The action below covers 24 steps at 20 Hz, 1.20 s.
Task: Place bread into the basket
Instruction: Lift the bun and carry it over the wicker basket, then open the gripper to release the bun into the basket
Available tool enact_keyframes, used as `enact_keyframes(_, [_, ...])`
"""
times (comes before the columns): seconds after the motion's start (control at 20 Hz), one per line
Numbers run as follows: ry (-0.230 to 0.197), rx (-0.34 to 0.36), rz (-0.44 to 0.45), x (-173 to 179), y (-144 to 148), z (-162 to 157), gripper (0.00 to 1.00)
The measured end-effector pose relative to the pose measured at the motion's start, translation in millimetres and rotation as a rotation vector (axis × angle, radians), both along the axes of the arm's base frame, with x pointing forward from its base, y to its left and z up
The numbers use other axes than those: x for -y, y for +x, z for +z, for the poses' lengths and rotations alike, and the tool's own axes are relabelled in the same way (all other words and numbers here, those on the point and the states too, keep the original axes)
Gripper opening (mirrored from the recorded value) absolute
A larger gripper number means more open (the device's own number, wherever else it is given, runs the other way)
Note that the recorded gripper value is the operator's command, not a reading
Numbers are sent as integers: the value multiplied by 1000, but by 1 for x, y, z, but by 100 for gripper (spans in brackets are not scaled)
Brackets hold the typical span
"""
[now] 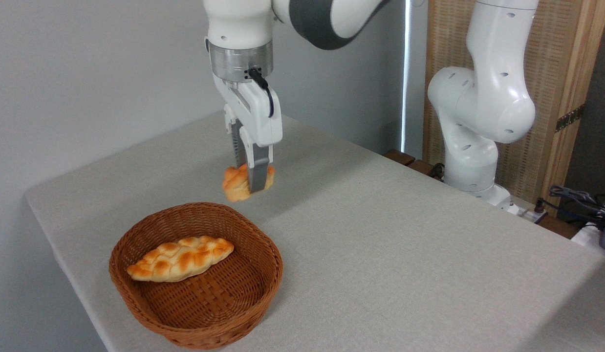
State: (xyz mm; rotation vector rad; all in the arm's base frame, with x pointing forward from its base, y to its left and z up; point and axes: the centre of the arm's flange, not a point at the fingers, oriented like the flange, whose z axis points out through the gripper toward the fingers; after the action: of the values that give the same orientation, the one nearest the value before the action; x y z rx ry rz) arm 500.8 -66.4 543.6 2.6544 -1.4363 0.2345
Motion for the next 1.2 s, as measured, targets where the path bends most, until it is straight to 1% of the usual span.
enact_keyframes(0.1, [-25, 64, 60, -22, 13, 1, 53])
enact_keyframes(0.15, [-29, 87, 80, -28, 20, -2, 53])
enact_keyframes(0.2, [-26, 103, 93, -32, 27, -7, 55])
enact_keyframes(0.3, [-16, 132, 112, -34, 43, -22, 56])
enact_keyframes(0.4, [-3, 155, 130, -38, 59, -37, 61])
enact_keyframes(0.45, [3, 162, 136, -39, 66, -43, 63])
enact_keyframes(0.5, [8, 166, 140, -40, 71, -48, 67])
enact_keyframes(0.55, [11, 165, 141, -40, 75, -51, 77])
enact_keyframes(0.6, [13, 165, 143, -40, 76, -53, 84])
enact_keyframes(0.7, [30, 172, 142, -46, 78, -52, 89])
enact_keyframes(0.8, [52, 175, 137, -50, 79, -52, 92])
enact_keyframes(0.85, [55, 175, 135, -50, 79, -52, 97])
enact_keyframes(0.9, [56, 174, 134, -50, 79, -53, 100])
enact_keyframes(1.2, [57, 178, 126, -48, 80, -51, 100])
